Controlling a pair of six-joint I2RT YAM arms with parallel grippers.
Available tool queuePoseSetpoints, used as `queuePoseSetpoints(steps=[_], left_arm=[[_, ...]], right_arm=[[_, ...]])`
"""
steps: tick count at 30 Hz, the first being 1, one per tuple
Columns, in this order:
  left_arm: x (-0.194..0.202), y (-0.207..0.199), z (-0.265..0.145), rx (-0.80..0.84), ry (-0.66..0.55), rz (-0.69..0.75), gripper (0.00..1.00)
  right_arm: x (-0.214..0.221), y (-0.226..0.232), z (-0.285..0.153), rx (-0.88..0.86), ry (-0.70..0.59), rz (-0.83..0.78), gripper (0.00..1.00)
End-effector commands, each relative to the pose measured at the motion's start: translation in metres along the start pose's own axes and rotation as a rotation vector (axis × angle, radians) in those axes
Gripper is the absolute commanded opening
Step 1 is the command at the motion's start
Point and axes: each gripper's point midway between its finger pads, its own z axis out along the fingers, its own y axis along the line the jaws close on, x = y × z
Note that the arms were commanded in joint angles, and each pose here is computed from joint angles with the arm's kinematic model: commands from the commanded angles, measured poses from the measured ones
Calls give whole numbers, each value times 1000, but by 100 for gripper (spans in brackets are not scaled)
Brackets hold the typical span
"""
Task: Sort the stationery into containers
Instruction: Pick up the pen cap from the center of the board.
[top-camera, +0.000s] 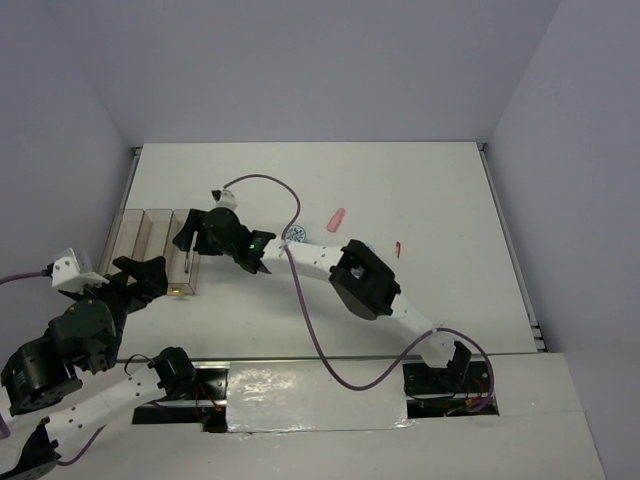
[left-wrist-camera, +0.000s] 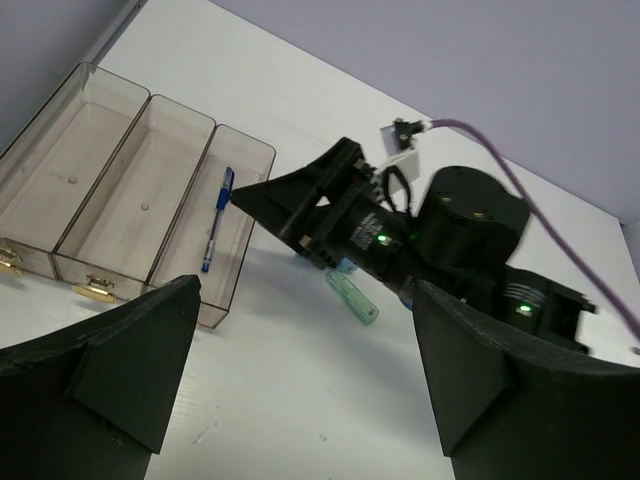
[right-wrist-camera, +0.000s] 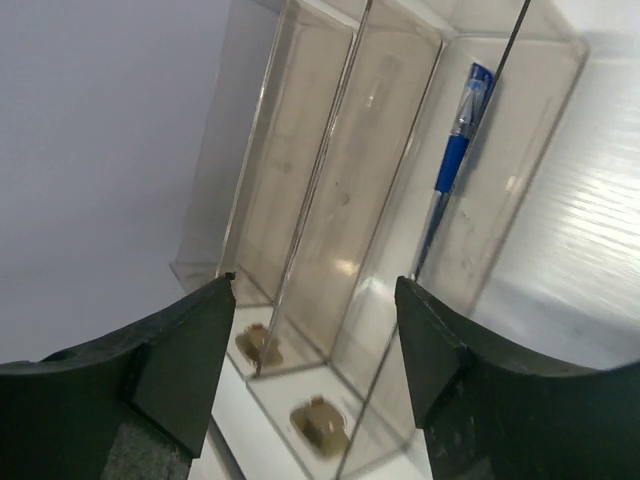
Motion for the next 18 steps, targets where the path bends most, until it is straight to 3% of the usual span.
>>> queuePoseSetpoints(steps=[1,4,7,8,9,11,14,16,18], left_arm=[[-6,0,0,-6,-22,-22,99],[-6,0,0,-9,-21,-21,99],[-4,-2,1,-9,-14,-11,99],[-3,-4,2,-7,-11,-6,99],[-4,-5,2,-7,-11,-5,99],[-1,-12,4,5,5,7,99],[11,-26,9,35,47,50,99],[19,-37,17,25,78,87,99],[27,-46,21,17,116,103,99]], right_arm=[[-94,116,-75,-222,-184,-113,74],[-127,132,-118,-254,-236,-226,78],[-146,121,-165,-237,-266,-292,82],[-139,91,-169,-199,-248,-312,83],[-157,104,-200,-233,-284,-322,84],[-146,56,-213,-131,-208,-412,89],[-140,-29,-256,177,-113,-519,92],[-138,-78,-301,385,-68,-547,99],[-125,-109,-340,469,-33,-549,99]])
